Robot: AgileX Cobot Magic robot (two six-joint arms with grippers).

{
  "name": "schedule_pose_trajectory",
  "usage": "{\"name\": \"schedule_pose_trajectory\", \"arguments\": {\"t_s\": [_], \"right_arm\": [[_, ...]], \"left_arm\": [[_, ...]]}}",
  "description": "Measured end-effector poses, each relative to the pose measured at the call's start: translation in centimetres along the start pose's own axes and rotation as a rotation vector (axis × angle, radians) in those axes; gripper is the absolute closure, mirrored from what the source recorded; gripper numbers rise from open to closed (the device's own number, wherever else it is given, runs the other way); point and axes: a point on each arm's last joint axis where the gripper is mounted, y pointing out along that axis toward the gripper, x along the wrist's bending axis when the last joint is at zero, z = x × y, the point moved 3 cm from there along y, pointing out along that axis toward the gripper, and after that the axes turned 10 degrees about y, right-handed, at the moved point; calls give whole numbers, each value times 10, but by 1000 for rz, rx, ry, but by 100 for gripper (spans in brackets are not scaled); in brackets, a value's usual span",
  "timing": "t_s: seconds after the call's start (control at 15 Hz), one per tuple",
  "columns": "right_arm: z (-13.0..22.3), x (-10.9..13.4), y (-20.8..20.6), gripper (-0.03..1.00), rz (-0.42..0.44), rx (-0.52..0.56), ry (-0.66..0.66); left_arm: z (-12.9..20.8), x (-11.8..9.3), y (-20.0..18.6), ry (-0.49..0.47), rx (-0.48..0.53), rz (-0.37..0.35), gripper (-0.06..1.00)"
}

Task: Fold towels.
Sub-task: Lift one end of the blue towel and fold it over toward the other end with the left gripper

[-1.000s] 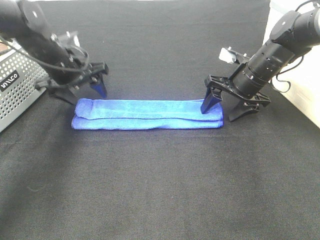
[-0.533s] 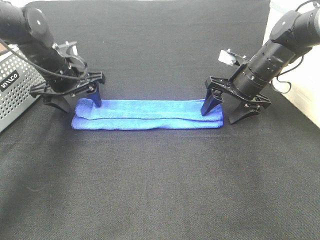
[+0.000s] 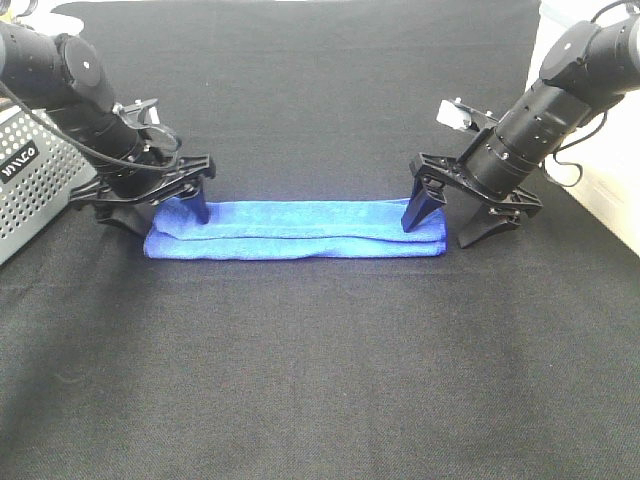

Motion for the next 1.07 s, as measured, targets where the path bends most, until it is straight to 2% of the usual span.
{"name": "schedule_pose_trajectory", "arguments": {"t_s": [0.13, 0.2, 0.33, 0.4, 0.53, 0.8, 1.07], "right_arm": [[0, 0, 0, 18, 0, -1, 0], [0, 0, 0, 18, 0, -1, 0], [0, 0, 0, 18, 0, -1, 0], [0, 0, 0, 18, 0, -1, 0], [0, 0, -1, 18, 0, -2, -2], [-1, 8, -20, 18, 8, -39, -25], [0, 15, -34, 18, 3, -48, -37]], "left_arm": [[1, -7, 4, 8, -7, 9, 31], [1, -8, 5, 5, -7, 12, 43], [2, -9, 7, -6, -1, 18, 74], [3, -9, 6, -3, 2, 16, 85], [3, -6, 4, 30, 13, -9, 86], [2, 6, -33, 157, 35, -181, 86], [-5, -5, -77, 175, 23, -193, 86]]}}
